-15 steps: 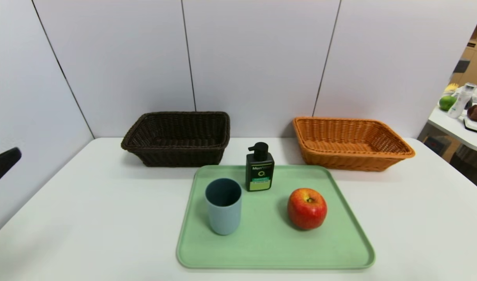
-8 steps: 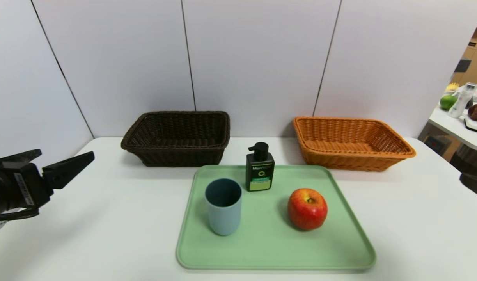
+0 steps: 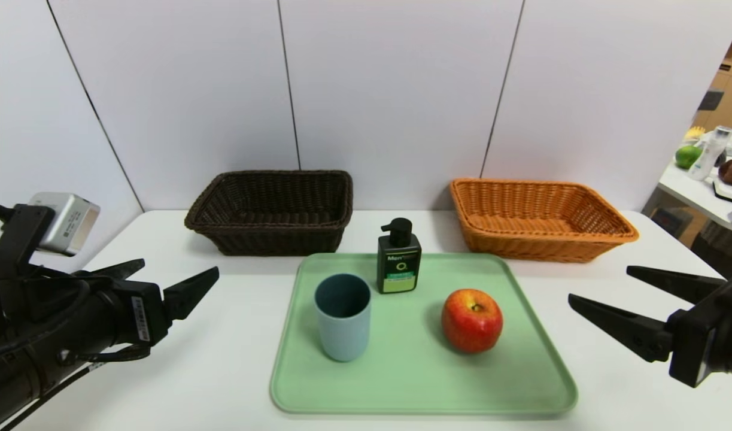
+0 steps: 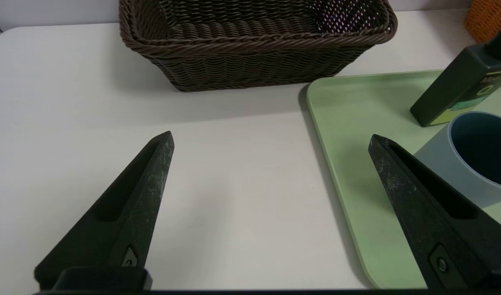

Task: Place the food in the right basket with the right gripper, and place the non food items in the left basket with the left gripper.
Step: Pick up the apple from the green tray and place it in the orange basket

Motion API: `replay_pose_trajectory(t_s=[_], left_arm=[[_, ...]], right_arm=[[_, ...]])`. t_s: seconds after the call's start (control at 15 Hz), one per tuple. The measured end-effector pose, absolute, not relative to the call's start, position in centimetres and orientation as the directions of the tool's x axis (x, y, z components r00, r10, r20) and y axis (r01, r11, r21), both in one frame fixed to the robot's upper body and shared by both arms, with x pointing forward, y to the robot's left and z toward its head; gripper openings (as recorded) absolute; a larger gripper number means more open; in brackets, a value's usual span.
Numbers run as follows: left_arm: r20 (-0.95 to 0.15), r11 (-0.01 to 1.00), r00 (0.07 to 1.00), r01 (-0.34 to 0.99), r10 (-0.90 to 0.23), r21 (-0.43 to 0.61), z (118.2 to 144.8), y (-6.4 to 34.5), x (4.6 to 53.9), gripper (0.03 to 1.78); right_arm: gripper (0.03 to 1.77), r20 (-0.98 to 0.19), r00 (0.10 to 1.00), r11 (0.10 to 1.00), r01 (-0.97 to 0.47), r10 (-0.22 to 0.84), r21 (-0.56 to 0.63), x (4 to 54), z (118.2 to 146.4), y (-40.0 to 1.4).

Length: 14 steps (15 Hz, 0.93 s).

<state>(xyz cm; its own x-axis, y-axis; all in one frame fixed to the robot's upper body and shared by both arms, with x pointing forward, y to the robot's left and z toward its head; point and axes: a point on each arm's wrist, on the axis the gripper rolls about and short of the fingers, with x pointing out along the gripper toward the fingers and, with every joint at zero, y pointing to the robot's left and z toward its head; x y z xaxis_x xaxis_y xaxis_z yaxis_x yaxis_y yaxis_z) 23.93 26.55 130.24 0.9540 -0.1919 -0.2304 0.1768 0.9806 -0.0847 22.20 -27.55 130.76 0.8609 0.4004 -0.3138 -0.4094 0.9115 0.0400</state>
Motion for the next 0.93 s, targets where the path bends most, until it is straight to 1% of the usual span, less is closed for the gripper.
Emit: replay_pose_trajectory(t_s=[0.13,0.33,0.47,0.73,0.93], left_arm=[[-0.251,0.978,0.946,0.193,-0.207,-0.081,129.8,26.1,24.1,1.69],[-0.271,0.976,0.937,0.206,-0.219,-0.075,129.5,25.8,24.1,1.69],[-0.275,0.975,0.936,0.207,-0.22,-0.074,129.3,25.8,24.1,1.69],[-0.281,0.976,0.934,0.207,-0.219,-0.072,129.1,25.8,24.1,1.69],[-0.287,0.976,0.933,0.207,-0.218,-0.07,128.9,25.9,24.0,1.69]], right_arm=[[1.7,-0.371,0.823,0.896,-0.438,0.43,0.065,22.6,129.7,-26.5],[1.7,-0.454,0.771,0.88,-0.471,0.447,0.065,23.1,127.9,-25.3],[1.7,-0.489,0.748,0.872,-0.486,0.449,0.057,23.4,127.3,-24.4],[1.7,-0.498,0.747,0.866,-0.501,0.441,0.015,24.2,126.9,-22.2],[1.7,-0.52,0.758,0.875,-0.482,0.394,-0.041,25.0,126.4,-20.4]])
